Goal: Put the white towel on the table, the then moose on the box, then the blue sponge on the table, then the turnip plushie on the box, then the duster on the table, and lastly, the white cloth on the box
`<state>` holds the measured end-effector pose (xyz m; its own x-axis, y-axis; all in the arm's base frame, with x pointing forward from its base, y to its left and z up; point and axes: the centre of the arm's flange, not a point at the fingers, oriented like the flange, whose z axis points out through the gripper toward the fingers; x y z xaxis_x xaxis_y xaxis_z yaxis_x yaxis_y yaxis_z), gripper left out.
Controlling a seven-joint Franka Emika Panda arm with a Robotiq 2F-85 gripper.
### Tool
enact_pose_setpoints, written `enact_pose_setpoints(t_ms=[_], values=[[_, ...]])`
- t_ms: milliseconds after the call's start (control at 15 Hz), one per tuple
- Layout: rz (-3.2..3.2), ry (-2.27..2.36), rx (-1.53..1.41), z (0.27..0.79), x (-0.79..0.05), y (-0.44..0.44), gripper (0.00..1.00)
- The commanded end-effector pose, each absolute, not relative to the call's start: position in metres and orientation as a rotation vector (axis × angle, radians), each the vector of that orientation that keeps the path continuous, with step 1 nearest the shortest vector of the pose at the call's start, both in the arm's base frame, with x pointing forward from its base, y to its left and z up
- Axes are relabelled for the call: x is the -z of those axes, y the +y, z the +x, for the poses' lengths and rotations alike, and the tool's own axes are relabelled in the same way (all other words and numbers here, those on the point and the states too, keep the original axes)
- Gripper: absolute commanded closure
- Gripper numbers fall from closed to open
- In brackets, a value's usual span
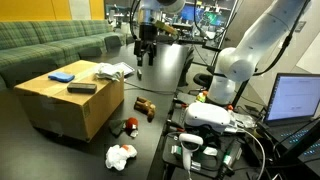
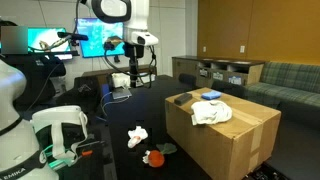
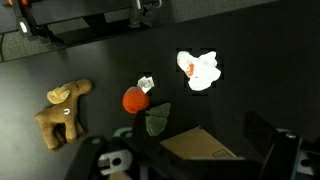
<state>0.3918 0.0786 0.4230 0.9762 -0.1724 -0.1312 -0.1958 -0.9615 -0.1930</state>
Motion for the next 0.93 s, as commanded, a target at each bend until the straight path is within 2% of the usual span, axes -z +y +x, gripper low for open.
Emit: enact_pose_setpoints(t_ms=[0, 467, 867], values=[[-2.917, 0.274, -0.162, 0.392, -0.424, 0.079, 0.0], [-2.922, 0.267, -0.126, 0.41, -0.422, 0.076, 0.0], [-2.917, 0.321, 0.193, 0.473, -0.403, 0.067, 0.0]])
